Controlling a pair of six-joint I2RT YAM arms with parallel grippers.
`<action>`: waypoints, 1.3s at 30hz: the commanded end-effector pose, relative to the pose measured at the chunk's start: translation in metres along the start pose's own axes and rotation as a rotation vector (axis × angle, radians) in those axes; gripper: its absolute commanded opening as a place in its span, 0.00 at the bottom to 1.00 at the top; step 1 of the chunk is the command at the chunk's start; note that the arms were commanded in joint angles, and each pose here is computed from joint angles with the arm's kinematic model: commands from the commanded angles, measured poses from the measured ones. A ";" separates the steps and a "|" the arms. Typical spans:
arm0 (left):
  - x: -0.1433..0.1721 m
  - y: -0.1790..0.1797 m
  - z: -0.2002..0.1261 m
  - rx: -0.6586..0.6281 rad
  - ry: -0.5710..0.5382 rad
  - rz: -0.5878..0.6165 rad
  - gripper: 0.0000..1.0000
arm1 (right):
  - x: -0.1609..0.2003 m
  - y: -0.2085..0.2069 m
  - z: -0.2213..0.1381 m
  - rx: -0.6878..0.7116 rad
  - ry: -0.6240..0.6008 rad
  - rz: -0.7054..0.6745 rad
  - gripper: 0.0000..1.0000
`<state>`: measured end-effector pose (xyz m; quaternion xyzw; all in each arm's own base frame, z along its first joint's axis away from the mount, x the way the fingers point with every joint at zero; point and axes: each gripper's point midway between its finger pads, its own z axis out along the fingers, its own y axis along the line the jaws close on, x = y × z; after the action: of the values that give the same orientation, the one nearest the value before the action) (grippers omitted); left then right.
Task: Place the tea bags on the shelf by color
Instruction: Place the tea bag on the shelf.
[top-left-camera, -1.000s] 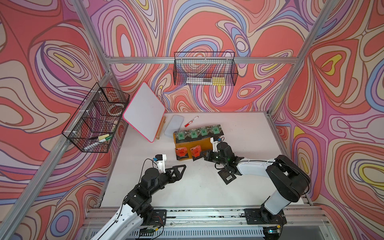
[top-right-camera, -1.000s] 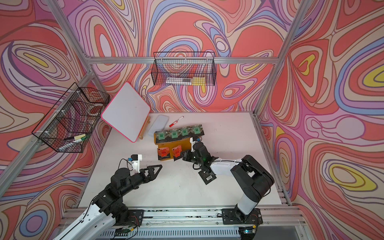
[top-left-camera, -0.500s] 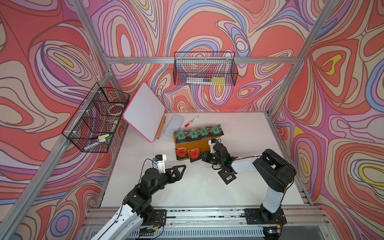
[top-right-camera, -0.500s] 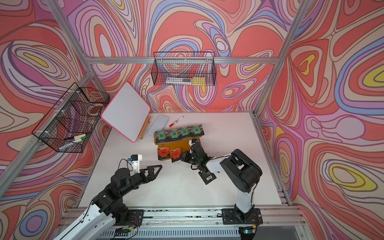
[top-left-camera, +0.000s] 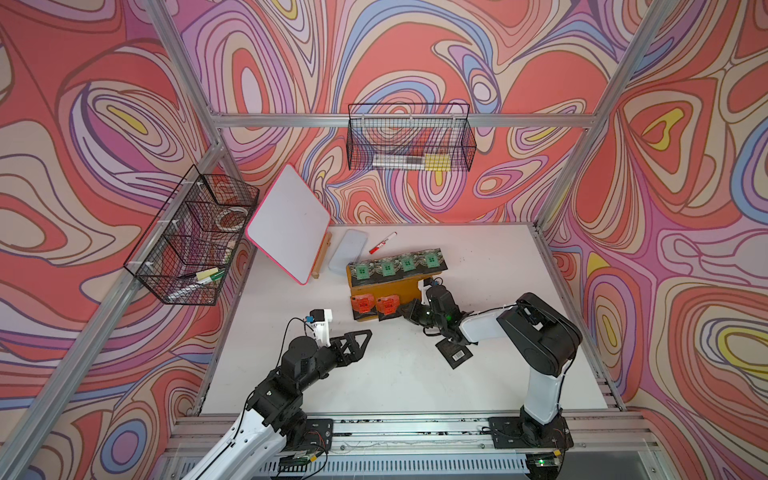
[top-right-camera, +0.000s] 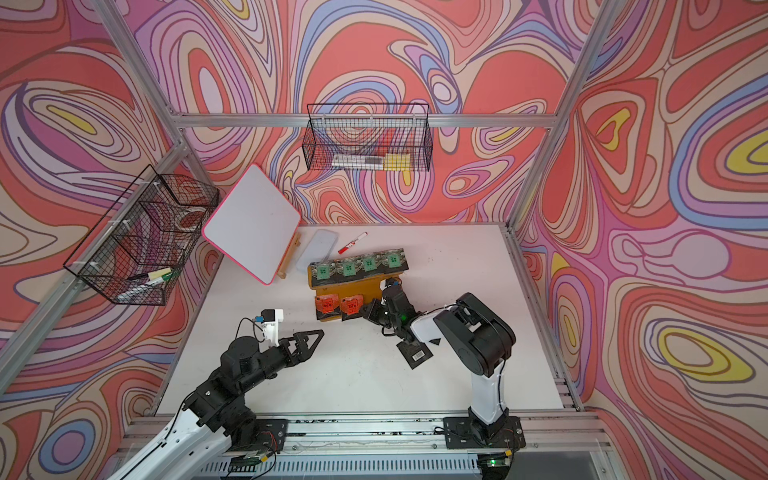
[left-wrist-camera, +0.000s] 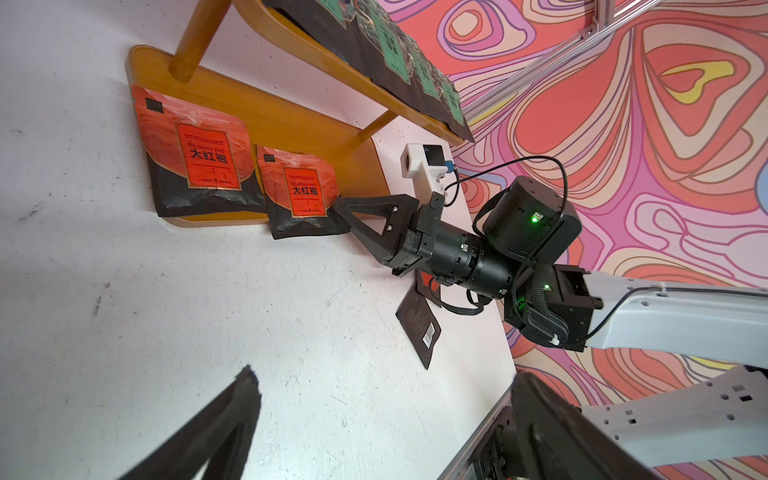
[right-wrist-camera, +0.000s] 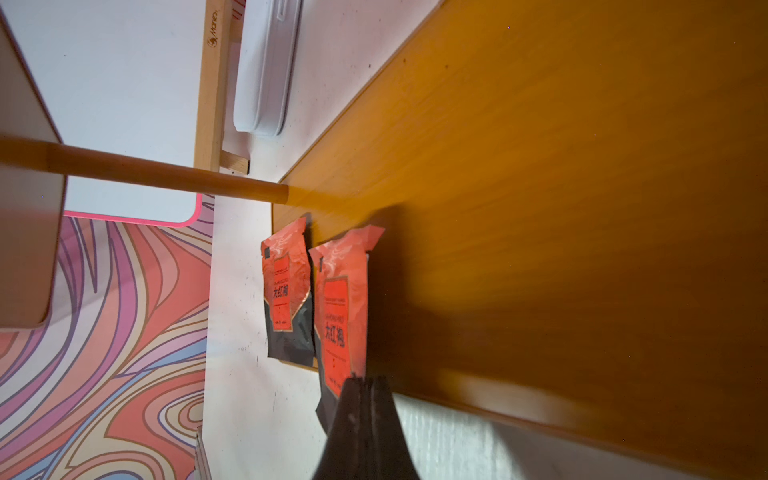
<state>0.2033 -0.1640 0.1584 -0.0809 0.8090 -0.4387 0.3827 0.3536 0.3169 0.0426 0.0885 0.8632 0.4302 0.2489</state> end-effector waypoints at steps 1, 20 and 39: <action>0.003 0.006 -0.001 -0.014 0.004 0.006 0.98 | -0.005 0.007 0.005 -0.034 0.000 0.014 0.00; 0.004 0.007 -0.002 -0.017 0.000 0.005 0.98 | -0.016 0.008 0.017 -0.047 0.039 0.013 0.00; 0.005 0.009 -0.002 -0.017 -0.002 -0.001 0.98 | -0.020 0.005 0.017 -0.020 0.034 0.015 0.16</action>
<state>0.2011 -0.1624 0.1589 -0.0805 0.8055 -0.4416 0.3869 0.3732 0.3276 0.0455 0.0821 0.8599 0.4504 0.2257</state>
